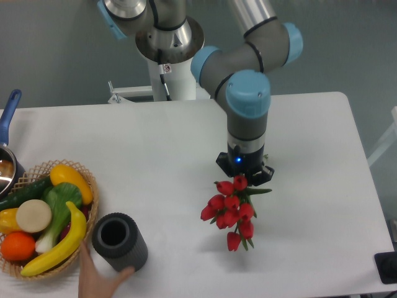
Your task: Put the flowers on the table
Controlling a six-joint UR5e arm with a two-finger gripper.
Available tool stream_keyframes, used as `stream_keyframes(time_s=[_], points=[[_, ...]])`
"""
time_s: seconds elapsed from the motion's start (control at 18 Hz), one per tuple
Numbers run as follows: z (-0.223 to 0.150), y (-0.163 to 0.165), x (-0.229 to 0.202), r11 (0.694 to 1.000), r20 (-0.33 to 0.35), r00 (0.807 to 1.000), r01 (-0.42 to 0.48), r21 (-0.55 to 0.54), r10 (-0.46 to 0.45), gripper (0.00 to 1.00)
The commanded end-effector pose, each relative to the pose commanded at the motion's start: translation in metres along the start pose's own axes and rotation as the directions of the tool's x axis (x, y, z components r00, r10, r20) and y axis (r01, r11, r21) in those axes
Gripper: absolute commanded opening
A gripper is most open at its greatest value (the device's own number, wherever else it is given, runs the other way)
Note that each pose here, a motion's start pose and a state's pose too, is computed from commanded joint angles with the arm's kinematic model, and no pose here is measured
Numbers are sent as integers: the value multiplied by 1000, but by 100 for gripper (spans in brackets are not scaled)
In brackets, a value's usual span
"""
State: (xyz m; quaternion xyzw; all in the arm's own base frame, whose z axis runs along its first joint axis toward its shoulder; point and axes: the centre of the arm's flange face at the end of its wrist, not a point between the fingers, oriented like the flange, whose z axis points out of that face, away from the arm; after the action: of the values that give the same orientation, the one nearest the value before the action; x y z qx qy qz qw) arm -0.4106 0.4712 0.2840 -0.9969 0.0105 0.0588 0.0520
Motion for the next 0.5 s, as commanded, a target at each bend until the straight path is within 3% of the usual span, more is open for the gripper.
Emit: stream_keyframes(time_s=[0.11, 0.28, 0.5], points=[[11, 0, 0, 1000, -14, 1000, -3, -12, 3, 16], [30, 0, 1, 1000, -39, 999, -6, -29, 5, 34], [32, -1, 1, 1000, -41, 999, -8, -30, 6, 50]])
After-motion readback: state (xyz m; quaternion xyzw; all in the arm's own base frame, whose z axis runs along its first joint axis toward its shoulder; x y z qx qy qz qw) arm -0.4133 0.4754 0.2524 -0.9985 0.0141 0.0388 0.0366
